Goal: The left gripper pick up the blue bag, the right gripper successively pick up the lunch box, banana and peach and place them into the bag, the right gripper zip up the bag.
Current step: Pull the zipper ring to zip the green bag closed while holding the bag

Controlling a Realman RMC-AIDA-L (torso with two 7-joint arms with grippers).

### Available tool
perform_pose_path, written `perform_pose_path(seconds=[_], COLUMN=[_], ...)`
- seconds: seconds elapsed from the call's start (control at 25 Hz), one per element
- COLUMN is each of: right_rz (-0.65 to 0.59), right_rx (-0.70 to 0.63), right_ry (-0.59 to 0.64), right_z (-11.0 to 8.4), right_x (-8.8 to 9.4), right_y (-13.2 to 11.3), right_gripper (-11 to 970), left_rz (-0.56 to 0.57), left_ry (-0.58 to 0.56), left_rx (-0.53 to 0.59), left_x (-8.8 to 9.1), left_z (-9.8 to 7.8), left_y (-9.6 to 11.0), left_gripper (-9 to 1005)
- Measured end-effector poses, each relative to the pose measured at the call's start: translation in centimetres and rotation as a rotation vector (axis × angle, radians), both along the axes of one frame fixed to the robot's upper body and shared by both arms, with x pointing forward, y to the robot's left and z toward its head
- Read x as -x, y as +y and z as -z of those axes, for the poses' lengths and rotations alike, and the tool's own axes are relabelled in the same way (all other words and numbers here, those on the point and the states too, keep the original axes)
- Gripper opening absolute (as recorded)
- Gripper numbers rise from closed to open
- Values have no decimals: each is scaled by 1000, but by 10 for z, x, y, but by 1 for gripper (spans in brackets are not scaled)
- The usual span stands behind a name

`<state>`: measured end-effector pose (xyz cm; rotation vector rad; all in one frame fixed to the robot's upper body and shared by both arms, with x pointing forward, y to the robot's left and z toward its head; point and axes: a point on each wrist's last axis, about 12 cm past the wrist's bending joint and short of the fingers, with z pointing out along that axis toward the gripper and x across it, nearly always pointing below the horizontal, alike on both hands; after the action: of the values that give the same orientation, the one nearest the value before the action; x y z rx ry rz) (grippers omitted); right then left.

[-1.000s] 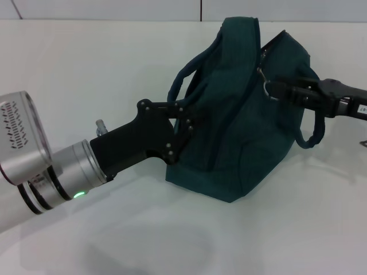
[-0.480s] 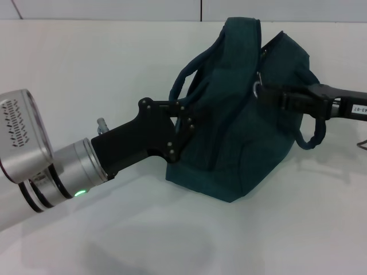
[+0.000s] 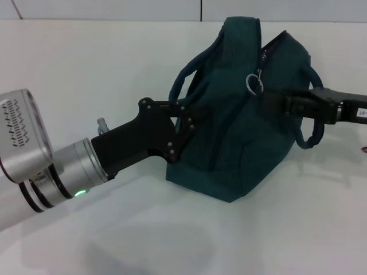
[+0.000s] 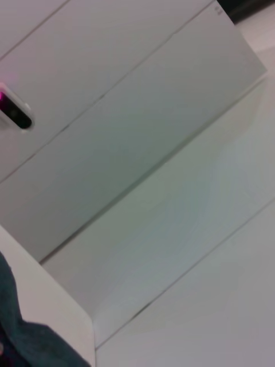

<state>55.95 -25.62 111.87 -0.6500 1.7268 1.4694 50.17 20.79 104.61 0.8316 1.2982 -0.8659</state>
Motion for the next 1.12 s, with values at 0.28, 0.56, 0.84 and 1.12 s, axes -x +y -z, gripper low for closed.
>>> perform_pose_path(seconds=[0.28, 0.56, 0.84, 1.12], right_rz=[113, 197, 170, 168], right_rx=[-20, 33, 71, 75], right_ry=[-63, -121, -147, -273], right_z=[6, 14, 9, 1], right_x=[2, 2, -5, 4], right_y=[-10, -15, -10, -11], right_gripper=[456, 455, 462, 467], left_rz=[0, 2, 4, 4], left_ry=[3, 3, 1, 1], left_rx=[0, 1, 3, 3], left_x=[1, 0, 0, 0], left_z=[1, 0, 0, 0], left_y=[0, -1, -2, -2], left_gripper=[33, 32, 31, 30])
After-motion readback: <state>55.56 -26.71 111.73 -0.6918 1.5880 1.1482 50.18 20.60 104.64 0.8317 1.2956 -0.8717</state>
